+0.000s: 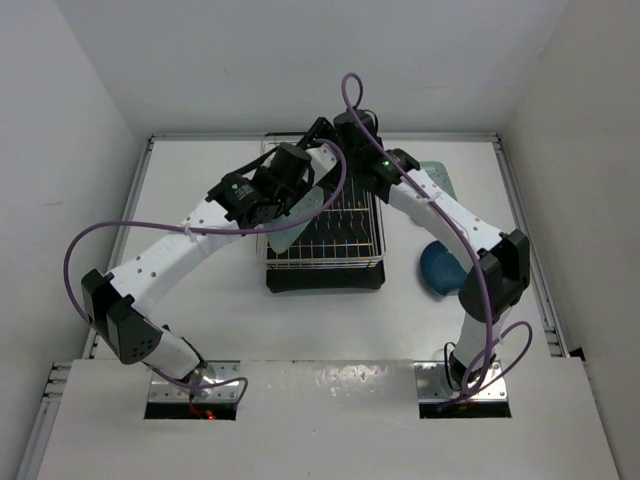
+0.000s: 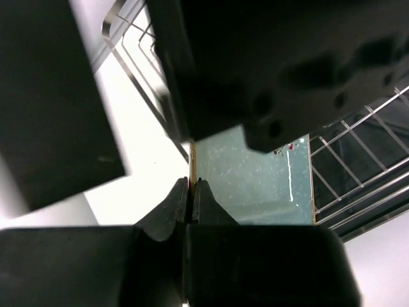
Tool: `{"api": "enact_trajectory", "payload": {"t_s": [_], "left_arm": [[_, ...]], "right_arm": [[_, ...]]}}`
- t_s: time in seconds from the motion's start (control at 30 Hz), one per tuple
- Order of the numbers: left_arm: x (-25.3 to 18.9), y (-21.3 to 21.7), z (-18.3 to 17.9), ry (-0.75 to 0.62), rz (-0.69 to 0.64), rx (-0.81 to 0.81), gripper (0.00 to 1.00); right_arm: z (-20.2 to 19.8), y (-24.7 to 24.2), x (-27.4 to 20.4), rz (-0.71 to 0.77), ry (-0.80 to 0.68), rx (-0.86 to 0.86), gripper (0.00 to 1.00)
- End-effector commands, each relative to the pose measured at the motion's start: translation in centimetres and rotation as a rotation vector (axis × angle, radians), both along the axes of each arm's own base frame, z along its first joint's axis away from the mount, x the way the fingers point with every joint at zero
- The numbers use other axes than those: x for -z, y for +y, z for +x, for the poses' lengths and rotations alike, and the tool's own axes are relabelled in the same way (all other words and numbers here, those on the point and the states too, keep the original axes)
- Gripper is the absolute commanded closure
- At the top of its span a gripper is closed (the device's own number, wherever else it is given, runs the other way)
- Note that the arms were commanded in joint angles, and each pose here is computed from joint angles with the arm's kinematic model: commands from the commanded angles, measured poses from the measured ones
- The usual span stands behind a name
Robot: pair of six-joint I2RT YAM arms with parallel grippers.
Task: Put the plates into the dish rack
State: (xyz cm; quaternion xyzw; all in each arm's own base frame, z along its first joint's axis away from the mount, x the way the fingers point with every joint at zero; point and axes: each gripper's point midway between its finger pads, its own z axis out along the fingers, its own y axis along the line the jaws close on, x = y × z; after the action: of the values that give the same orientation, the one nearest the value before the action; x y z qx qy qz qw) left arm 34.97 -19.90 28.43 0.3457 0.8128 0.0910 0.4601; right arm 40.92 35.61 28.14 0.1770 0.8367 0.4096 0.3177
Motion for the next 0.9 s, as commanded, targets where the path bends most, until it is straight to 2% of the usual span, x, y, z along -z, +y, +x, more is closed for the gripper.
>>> {"api": "enact_trajectory", "payload": {"t_s": [0.0, 0.17, 0.27, 0.3, 0.4, 0.6, 0.63, 0.83, 0.87], "left_arm": [[-4.7, -0.4, 1.6, -0.200, -0.029, -0.041, 1.00], [-4.6, -0.5, 1.6, -0.221, -0.003, -0.061, 1.00], [-4.7, -1.3, 1.2, -0.222, 0.003, -0.034, 1.00], [-4.7, -1.7, 0.9, -0.222, 0.002, -0.023, 1.00], [-4.3, -1.9, 0.7, -0.218, 0.015, -0.009, 1.00], [-4.0, -3.4, 0.0, -0.214, 0.015, 0.044, 1.00], [-4.0, -3.5, 0.0, -0.213, 0.020, 0.057, 1.00], [-3.9, -4.8, -0.3, -0.198, -0.001, 0.107, 1.00], [-3.9, -4.8, -0.3, -0.198, -0.001, 0.107, 1.00]], "right_arm": [[-1.4, 0.9, -0.1, 0.073, 0.036, -0.019, 0.21], [-1.9, 0.8, 0.7, 0.083, 0.067, -0.029, 0.21], [-1.8, 1.2, 0.9, 0.100, 0.069, -0.027, 0.28], [-1.7, 1.4, 0.7, 0.113, 0.062, -0.030, 0.33], [-1.4, 1.7, 1.2, 0.117, 0.074, -0.027, 0.43], [-1.4, 1.9, 2.1, 0.165, 0.115, -0.038, 0.46], [-1.7, 1.8, 2.6, 0.162, 0.125, -0.037, 0.51], [-1.5, 0.8, 3.8, 0.169, 0.148, -0.008, 0.64], [-1.7, 0.7, 4.8, 0.177, 0.174, -0.002, 0.71]]}}
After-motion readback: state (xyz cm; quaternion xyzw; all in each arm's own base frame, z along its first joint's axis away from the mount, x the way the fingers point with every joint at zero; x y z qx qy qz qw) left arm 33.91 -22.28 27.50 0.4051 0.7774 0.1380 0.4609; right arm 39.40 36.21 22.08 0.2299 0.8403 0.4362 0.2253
